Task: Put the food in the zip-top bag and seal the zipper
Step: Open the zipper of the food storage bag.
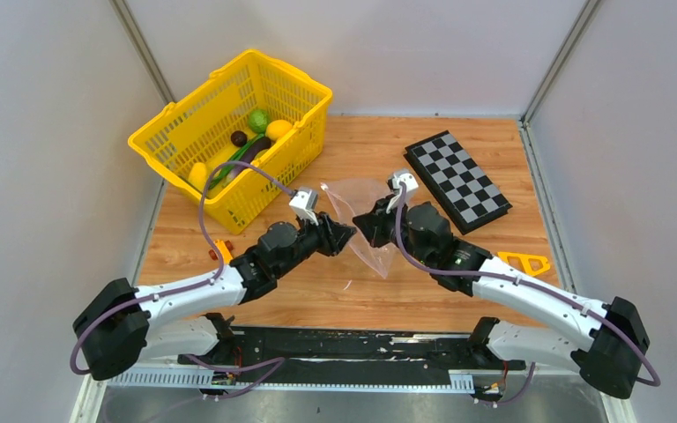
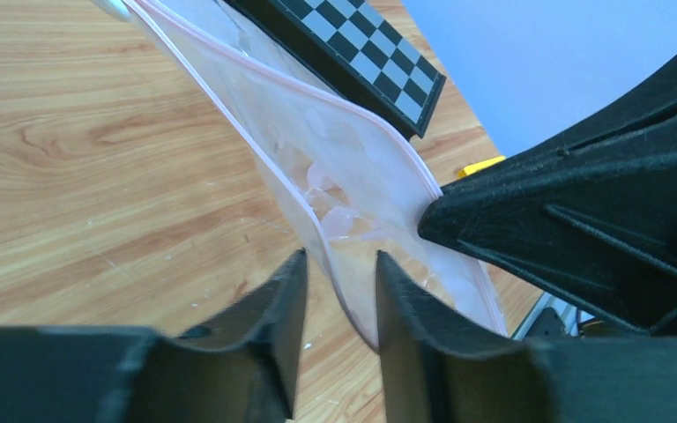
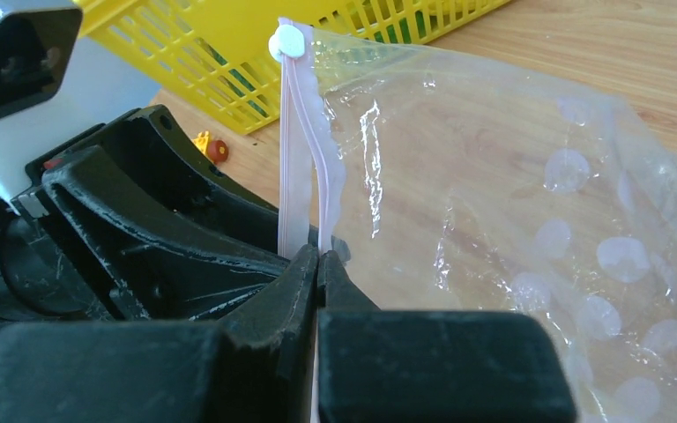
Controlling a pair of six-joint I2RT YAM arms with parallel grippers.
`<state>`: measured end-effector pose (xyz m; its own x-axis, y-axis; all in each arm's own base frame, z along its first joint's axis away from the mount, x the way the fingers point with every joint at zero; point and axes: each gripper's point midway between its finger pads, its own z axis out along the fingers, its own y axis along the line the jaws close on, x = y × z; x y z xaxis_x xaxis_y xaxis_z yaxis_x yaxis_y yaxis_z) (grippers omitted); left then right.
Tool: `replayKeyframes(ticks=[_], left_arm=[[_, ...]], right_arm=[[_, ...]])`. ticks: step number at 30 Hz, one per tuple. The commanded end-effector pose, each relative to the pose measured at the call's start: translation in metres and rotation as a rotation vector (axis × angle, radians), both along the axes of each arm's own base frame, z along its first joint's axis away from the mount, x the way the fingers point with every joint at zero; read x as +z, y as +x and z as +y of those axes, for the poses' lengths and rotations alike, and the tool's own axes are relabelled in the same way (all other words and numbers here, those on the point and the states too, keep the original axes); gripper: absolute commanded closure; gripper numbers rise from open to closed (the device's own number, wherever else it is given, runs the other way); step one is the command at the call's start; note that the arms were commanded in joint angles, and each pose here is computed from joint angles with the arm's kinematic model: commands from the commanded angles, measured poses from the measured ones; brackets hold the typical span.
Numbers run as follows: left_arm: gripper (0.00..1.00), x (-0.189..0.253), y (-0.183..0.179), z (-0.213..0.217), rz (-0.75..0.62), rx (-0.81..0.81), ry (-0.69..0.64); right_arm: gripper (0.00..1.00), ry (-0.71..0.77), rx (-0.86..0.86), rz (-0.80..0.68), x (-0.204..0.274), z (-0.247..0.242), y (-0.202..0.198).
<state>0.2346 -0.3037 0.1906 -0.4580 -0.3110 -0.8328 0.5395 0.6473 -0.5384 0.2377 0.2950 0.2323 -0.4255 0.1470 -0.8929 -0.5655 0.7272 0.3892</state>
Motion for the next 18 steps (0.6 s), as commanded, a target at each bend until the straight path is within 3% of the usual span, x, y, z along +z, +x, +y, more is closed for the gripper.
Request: replayKeyframes(ticks=[1, 3, 10, 18], left_arm=[[0.65, 0.030, 0.006, -0.004, -0.061, 0.026, -0.056], [0.75, 0.036, 0.005, 0.006, -0.083, 0.053, -0.064], [1.00, 0.047, 0.003, 0.019, -0.092, 0.076, -0.004], [1.00, 0.056, -0.003, 0.002, -0.075, 0.006, -0.012]], right_arm=[[1.00, 0.005, 0.050, -0.062, 0.028, -0.001, -0.008], [1.00, -0.065, 0.039, -0.070, 0.025, -0.010, -0.008], [1.00, -0.222, 0.078, -0.090, 0.016, -0.027, -0.015], [0.86, -0.269, 0.164, -0.050, 0.019, -0.008, -0.025]])
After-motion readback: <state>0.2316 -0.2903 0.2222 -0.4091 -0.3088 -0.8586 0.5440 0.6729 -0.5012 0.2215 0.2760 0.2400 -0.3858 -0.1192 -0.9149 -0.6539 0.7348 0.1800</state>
